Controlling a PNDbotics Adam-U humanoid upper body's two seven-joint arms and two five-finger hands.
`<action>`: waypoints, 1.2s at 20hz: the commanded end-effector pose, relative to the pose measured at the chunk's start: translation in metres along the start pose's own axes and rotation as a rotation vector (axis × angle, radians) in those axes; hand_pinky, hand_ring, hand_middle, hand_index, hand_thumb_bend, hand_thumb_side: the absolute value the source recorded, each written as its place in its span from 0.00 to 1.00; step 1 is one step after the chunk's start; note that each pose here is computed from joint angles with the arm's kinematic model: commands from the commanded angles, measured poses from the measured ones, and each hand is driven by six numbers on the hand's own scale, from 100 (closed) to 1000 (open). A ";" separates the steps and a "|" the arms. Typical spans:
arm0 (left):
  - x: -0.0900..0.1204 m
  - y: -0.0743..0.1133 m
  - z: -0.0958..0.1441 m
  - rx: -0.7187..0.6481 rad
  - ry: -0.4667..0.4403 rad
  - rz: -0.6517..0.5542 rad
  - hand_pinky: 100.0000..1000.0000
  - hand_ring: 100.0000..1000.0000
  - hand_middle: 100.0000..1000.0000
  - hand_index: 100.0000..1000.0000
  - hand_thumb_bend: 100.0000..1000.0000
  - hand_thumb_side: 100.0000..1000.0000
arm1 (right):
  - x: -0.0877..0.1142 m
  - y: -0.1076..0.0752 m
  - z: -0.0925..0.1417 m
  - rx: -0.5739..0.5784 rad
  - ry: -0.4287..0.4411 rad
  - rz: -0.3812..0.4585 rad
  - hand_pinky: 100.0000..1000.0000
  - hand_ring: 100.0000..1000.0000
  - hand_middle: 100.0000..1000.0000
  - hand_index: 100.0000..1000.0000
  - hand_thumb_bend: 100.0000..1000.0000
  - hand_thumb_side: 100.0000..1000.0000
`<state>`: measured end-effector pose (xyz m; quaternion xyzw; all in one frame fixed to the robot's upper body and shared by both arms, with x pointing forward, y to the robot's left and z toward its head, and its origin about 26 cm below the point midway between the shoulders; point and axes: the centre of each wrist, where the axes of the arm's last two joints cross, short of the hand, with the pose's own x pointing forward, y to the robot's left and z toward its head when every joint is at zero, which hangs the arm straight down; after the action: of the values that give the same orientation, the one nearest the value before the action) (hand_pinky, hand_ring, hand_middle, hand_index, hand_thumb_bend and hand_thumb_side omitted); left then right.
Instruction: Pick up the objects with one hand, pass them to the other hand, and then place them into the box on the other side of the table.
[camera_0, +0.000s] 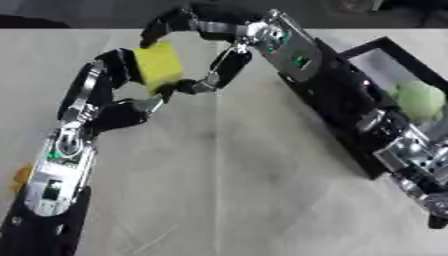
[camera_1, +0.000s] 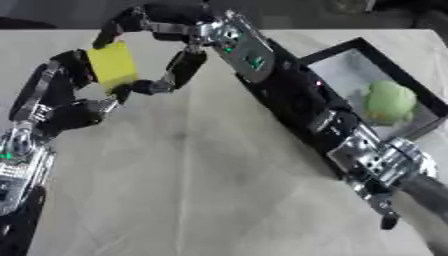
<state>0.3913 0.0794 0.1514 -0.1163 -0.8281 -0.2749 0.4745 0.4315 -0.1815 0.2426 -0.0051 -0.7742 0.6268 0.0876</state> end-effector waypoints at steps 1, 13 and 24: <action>0.015 -0.008 -0.009 -0.023 -0.065 0.009 0.61 0.46 0.29 0.36 0.10 0.00 | 0.000 -0.010 -0.002 0.032 -0.022 0.039 0.94 0.88 0.68 0.84 0.13 0.01; 0.011 -0.011 -0.008 -0.035 -0.038 -0.020 0.61 0.46 0.29 0.36 0.11 0.00 | 0.006 -0.010 -0.006 0.018 -0.003 -0.115 0.96 0.84 0.54 0.72 0.00 0.01; 0.010 -0.014 -0.009 -0.045 -0.035 -0.040 0.62 0.47 0.31 0.38 0.20 0.00 | 0.008 -0.010 -0.006 0.047 0.003 -0.189 0.95 0.78 0.47 0.69 0.00 0.00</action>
<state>0.3899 0.0743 0.1492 -0.1055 -0.8259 -0.2931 0.4700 0.4303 -0.1851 0.2421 0.0621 -0.7525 0.6317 0.1754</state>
